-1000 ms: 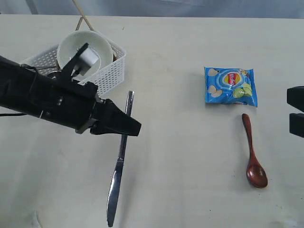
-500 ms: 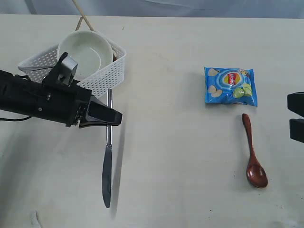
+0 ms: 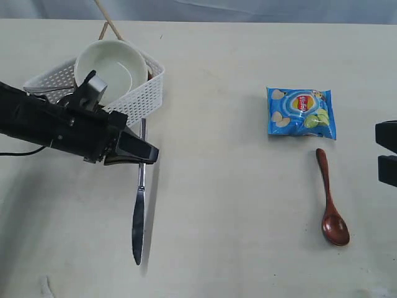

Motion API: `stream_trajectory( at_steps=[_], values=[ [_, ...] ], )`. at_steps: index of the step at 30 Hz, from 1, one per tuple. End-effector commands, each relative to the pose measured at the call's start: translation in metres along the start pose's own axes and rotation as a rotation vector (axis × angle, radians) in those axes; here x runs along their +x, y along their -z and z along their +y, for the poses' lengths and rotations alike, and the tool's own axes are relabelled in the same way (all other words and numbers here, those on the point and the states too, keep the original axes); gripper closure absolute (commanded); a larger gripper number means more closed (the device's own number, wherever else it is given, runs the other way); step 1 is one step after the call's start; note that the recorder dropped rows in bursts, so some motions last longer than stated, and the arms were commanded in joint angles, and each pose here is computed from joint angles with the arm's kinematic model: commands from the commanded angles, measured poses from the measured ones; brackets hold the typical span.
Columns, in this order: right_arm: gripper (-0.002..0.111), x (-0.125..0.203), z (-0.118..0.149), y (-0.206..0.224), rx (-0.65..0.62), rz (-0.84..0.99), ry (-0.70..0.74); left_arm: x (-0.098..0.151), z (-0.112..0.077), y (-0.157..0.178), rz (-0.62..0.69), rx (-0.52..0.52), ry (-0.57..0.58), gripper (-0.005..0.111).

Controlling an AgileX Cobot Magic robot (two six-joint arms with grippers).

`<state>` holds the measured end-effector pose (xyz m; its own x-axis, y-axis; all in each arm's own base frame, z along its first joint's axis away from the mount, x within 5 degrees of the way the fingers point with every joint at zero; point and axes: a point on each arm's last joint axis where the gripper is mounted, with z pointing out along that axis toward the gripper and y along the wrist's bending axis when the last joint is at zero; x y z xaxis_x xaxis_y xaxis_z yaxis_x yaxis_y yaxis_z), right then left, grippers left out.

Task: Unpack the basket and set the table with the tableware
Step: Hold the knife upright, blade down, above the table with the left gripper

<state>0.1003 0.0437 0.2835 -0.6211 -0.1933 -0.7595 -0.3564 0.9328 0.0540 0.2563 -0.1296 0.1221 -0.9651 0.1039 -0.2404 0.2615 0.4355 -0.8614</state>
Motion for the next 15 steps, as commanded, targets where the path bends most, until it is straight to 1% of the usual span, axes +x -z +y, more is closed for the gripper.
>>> stream_trajectory(
  at_steps=[1,5,11,15],
  values=[
    [0.109,-0.0006,0.0001,0.0010,-0.001,-0.011,0.009,0.0016,0.0000,0.0007,0.021,-0.003,0.002,0.107],
    [0.109,-0.0006,0.0001,0.0010,-0.001,-0.011,0.009,0.0062,0.0055,0.0010,0.070,-0.064,0.023,0.107],
    [0.109,-0.0008,0.0001,0.0010,-0.001,-0.013,0.009,0.0054,0.0078,0.0012,0.060,-0.091,0.045,0.107],
    [0.109,-0.0008,0.0001,0.0010,-0.001,-0.013,0.009,0.0069,0.0057,0.0011,0.077,-0.068,0.057,0.107]
  ],
)
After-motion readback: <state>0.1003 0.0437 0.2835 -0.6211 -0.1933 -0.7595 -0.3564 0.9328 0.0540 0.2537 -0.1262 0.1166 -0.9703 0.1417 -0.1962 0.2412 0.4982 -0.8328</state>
